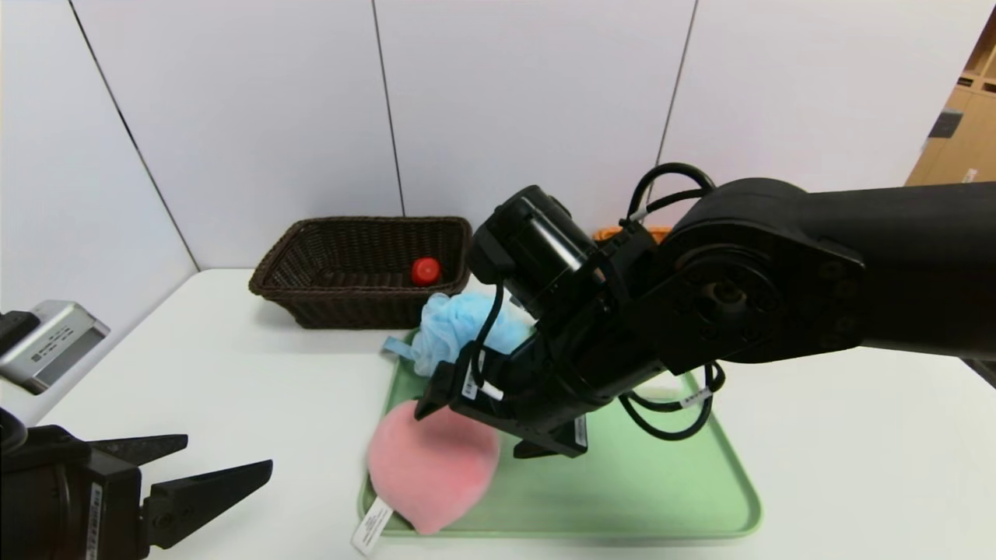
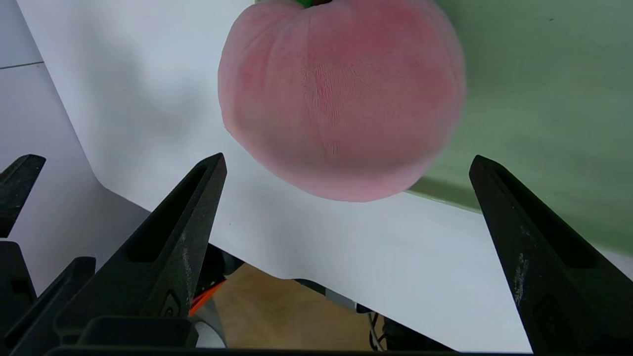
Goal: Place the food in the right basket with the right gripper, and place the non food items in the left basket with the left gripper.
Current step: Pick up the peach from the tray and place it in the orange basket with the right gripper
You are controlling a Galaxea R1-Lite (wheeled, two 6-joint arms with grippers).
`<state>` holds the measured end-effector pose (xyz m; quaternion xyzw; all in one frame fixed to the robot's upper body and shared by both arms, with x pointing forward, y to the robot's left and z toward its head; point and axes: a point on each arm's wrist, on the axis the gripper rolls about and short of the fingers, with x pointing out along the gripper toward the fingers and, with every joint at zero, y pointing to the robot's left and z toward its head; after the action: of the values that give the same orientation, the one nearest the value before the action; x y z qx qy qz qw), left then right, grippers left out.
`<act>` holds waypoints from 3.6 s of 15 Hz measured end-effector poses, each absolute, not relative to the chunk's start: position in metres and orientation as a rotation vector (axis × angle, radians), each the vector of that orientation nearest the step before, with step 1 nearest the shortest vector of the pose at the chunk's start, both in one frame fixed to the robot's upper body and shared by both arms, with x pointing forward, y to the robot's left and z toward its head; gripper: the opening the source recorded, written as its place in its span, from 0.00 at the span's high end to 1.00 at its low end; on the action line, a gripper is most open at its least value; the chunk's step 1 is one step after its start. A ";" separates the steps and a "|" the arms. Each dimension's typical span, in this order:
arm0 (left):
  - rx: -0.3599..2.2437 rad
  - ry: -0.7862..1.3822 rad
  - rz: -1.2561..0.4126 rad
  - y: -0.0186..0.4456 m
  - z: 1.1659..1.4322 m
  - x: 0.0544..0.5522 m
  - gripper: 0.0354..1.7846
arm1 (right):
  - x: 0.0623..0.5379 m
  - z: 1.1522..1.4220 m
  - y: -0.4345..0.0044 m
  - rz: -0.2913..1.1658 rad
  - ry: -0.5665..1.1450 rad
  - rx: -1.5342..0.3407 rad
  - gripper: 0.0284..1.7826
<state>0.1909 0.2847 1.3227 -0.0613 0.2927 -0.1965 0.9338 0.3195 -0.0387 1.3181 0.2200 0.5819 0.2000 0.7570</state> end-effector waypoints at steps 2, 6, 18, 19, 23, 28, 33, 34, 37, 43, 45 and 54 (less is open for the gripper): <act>-0.126 0.600 -0.403 0.285 1.322 0.191 0.06 | 0.324 1.312 -0.033 0.446 1.260 0.500 0.05; -0.123 0.606 -0.402 0.285 1.320 0.190 0.06 | 0.331 1.292 -0.024 0.431 1.279 0.513 0.05; -0.119 0.622 -0.401 0.286 1.315 0.189 0.06 | 0.339 1.265 -0.012 0.391 1.345 0.517 0.04; -0.120 0.622 -0.402 0.286 1.315 0.189 0.06 | 0.339 1.265 -0.012 0.391 1.346 0.516 0.04; -0.119 0.623 -0.401 0.286 1.315 0.189 0.06 | 0.338 1.266 -0.013 0.379 1.352 0.529 0.30; -0.119 0.625 -0.399 0.286 1.314 0.188 0.06 | 0.337 1.272 -0.016 0.384 1.344 0.542 0.56; -0.118 0.626 -0.404 0.286 1.313 0.188 0.06 | 0.324 1.313 -0.029 0.513 1.325 0.608 0.61; -0.119 0.626 -0.410 0.286 1.314 0.188 0.06 | 0.320 1.324 -0.033 0.555 1.328 0.628 0.61; -0.118 0.625 -0.415 0.286 1.314 0.188 0.06 | 0.310 1.360 -0.056 0.743 1.368 0.702 0.61; -0.116 0.622 -0.414 0.286 1.315 0.188 0.06 | 0.324 1.432 -0.140 0.992 0.974 0.706 0.61; -0.119 0.612 -0.414 0.286 1.317 0.188 0.06 | 0.338 1.440 -0.175 0.911 0.793 0.611 0.61; -0.126 0.595 -0.418 0.283 1.318 0.194 0.06 | 0.435 1.398 -0.270 0.396 0.533 0.355 0.61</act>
<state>0.1941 0.2828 1.3178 -0.0615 0.2908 -0.2042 0.9327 0.4352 -0.2701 1.3983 0.1731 0.2601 0.1934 0.9301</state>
